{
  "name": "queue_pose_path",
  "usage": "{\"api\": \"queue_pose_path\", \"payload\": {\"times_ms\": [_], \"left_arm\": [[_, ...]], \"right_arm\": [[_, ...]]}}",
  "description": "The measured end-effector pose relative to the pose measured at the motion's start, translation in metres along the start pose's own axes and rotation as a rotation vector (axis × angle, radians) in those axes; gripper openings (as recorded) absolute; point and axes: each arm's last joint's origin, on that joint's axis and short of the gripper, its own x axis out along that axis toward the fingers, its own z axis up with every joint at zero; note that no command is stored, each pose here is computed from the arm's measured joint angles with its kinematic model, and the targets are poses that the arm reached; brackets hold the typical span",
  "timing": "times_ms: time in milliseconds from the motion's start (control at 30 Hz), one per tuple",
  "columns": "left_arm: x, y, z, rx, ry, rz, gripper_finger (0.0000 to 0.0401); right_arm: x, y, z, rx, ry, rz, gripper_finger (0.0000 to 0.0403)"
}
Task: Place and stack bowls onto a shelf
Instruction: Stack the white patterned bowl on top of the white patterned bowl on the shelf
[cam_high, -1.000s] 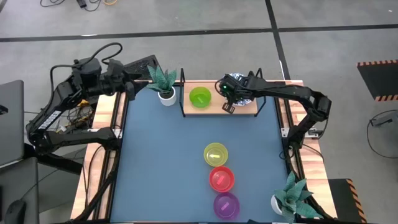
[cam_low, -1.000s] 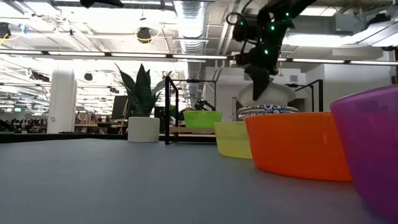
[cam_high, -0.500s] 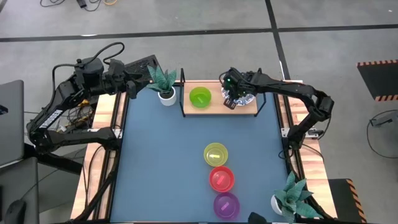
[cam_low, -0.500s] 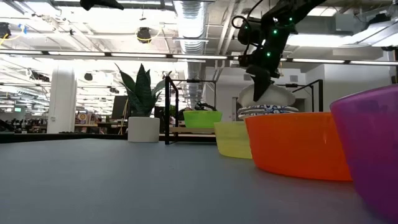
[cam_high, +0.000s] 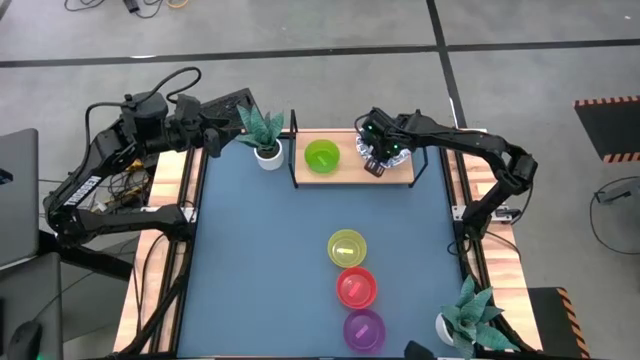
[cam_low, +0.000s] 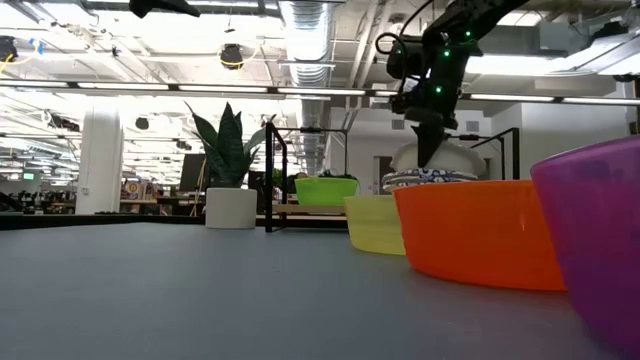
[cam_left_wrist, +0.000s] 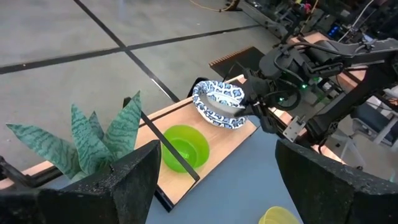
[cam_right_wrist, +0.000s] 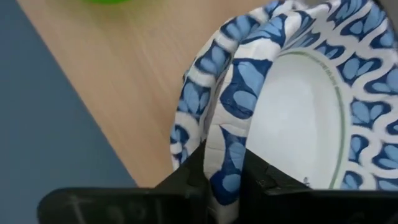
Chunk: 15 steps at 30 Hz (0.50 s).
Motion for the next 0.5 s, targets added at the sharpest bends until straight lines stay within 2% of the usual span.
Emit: {"api": "queue_pose_path", "payload": {"times_ms": [100,333,500], "left_arm": [[0.0,0.0,0.0,-0.009,-0.003,0.007,0.03],[0.0,0.001,0.0,-0.014,-0.008,0.017,0.03],[0.0,0.001,0.0,-0.014,-0.006,0.018,0.03]], "right_arm": [[0.0,0.0,0.0,0.001,-0.007,0.034,0.0094],[0.0,0.0,0.0,-0.012,-0.007,0.037,0.0163],[-0.014,-0.001,0.0,-0.019,-0.056,0.035,0.0195]]}}
